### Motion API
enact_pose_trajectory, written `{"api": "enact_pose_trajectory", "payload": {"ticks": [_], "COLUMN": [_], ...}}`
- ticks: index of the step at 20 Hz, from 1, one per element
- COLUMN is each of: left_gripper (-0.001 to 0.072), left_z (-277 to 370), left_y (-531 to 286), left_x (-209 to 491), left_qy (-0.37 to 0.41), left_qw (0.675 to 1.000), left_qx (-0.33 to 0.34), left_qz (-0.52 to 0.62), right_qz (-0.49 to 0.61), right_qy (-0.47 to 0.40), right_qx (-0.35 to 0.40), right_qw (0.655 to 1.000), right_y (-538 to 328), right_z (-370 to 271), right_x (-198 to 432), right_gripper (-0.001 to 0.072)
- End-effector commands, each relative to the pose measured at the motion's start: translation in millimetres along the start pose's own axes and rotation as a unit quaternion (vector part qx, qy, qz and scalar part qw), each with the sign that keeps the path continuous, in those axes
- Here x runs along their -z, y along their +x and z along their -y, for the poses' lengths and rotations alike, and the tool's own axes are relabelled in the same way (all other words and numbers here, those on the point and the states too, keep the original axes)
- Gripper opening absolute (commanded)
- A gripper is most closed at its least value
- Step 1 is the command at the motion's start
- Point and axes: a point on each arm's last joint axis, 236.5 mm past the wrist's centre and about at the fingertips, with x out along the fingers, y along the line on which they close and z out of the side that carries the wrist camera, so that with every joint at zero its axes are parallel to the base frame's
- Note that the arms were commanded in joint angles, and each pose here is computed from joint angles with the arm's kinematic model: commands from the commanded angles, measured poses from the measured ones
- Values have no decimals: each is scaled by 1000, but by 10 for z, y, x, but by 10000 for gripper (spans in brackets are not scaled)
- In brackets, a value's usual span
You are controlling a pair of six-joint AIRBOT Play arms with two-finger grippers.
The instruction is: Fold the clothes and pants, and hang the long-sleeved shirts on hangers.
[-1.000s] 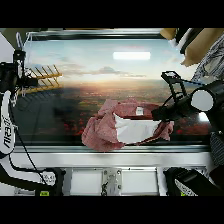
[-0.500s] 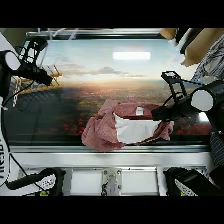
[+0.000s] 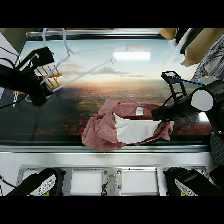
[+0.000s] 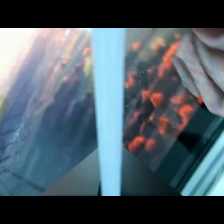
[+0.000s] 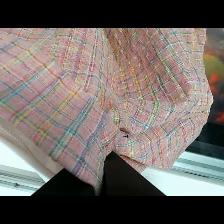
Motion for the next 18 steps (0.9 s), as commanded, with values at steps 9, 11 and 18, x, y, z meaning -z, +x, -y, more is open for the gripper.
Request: {"api": "enact_pose_trajectory", "payload": {"ticks": [9,11,18], "left_gripper": [15,15,15], "left_z": [1124,1165,1162], "left_y": [27,44,283], "left_x": [531,547,441], "left_qy": [150,150,111], "left_qw": [984,984,981], "left_qx": [90,98,157], "left_qz": [-18,-20,-3], "right_qz": [-1,0,-1], "right_qy": [0,0,0], "right_qx": [0,0,0], "right_qw": [1000,1000,1000], "right_y": [2,1,2], "right_z": [-4,-4,-4], "right_x": [3,3,3], "right_gripper": [24,24,24]}}
